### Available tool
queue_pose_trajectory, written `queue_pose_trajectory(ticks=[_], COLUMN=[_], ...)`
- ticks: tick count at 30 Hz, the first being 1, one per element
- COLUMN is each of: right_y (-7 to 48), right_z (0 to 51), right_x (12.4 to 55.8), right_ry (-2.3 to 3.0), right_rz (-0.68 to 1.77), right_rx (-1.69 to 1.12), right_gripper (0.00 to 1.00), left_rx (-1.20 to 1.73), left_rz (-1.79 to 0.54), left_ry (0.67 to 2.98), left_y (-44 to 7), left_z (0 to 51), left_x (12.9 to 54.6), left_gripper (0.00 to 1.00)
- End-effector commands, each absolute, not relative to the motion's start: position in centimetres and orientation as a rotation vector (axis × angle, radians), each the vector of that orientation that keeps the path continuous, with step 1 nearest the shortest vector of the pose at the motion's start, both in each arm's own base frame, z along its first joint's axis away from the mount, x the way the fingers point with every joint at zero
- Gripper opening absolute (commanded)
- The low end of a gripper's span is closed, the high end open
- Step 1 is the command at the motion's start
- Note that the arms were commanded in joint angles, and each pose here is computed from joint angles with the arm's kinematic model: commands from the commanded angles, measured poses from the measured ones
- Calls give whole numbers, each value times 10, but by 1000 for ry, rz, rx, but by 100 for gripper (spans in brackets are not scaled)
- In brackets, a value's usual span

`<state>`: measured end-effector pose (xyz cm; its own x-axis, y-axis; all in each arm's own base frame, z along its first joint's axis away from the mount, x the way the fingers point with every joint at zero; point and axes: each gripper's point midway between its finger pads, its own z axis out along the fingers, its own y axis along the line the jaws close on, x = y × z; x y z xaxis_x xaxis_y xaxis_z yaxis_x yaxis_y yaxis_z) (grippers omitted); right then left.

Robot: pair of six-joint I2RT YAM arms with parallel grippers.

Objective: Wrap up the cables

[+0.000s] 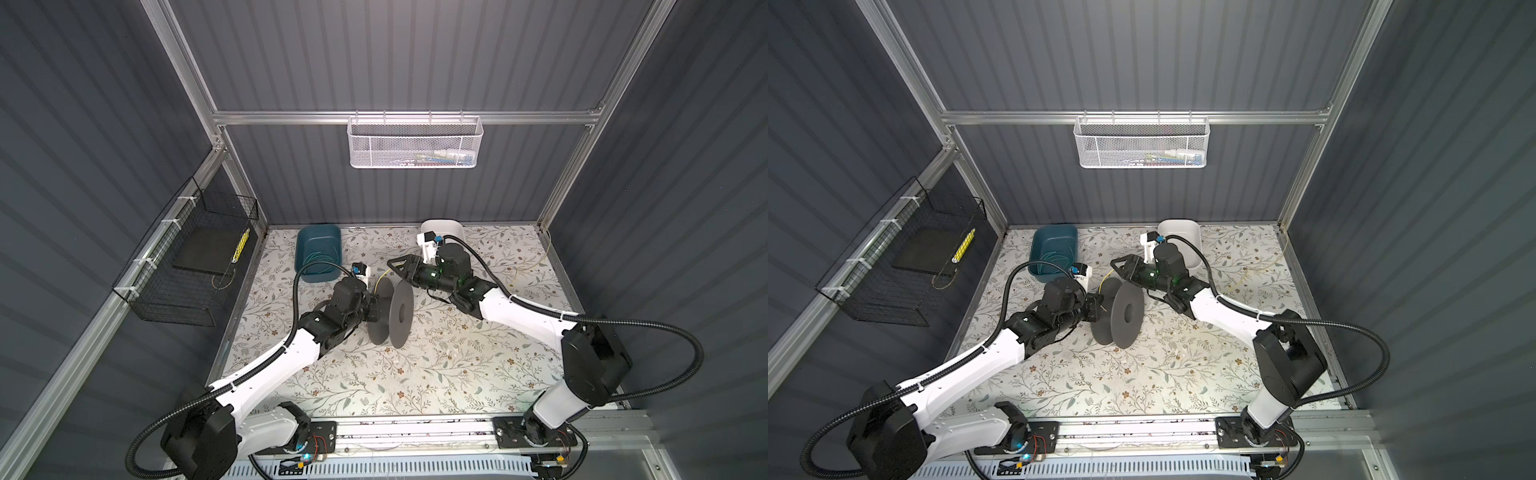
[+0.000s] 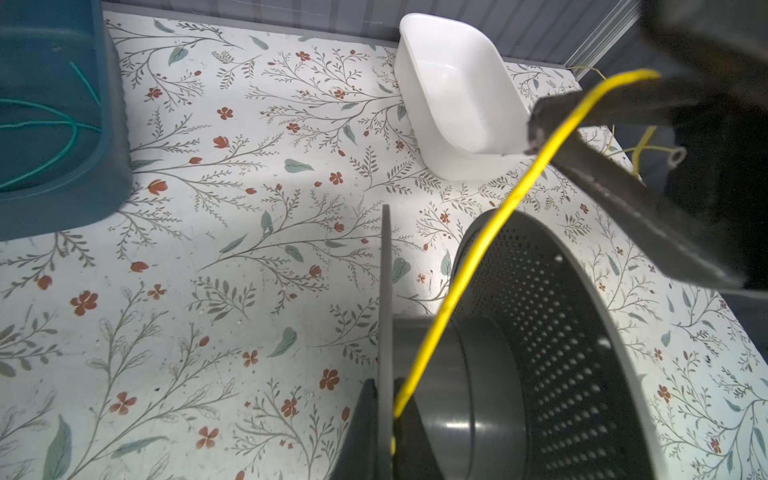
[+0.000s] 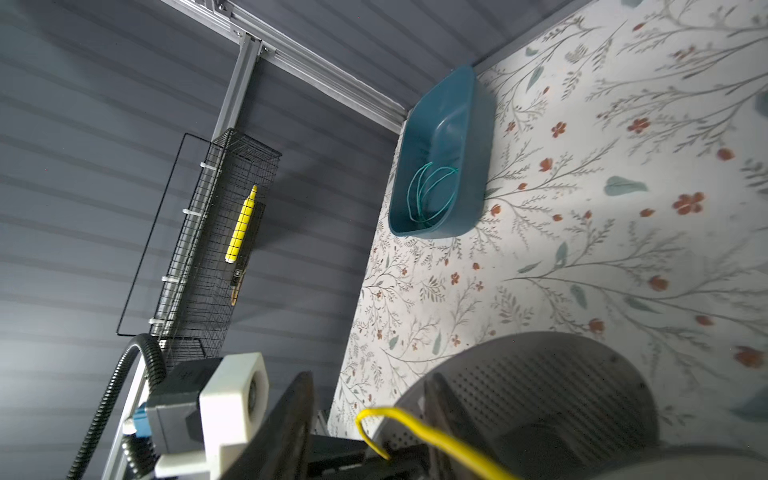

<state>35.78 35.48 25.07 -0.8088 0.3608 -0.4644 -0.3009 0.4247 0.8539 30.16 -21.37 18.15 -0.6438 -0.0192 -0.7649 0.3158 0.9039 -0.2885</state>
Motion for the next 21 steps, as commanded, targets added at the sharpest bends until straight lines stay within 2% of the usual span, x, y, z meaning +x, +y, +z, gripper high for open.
queue_pose_trajectory(ticks=[1, 7, 14, 16, 19, 21], right_y=[339, 297, 194, 156, 98, 66], right_z=[247, 230, 214, 217, 226, 231], right_x=[350, 326, 304, 307, 315, 321], right_ry=[2100, 2148, 2137, 2097, 1981, 1909], right_rz=[1398, 1371, 1123, 998, 828, 728], right_rx=[80, 154, 328, 381, 478, 535], right_gripper=[48, 54, 60, 67, 86, 93], left_rx=[159, 130, 89, 85, 84, 85], left_rz=[-467, -396, -318, -310, -300, -300], left_ry=[2216, 2201, 2171, 2167, 2164, 2164], left_y=[-201, -189, -172, -171, -170, -169], left_z=[190, 198, 205, 205, 205, 204], left_x=[302, 304, 305, 305, 305, 305], left_gripper=[0, 0, 0, 0, 0, 0])
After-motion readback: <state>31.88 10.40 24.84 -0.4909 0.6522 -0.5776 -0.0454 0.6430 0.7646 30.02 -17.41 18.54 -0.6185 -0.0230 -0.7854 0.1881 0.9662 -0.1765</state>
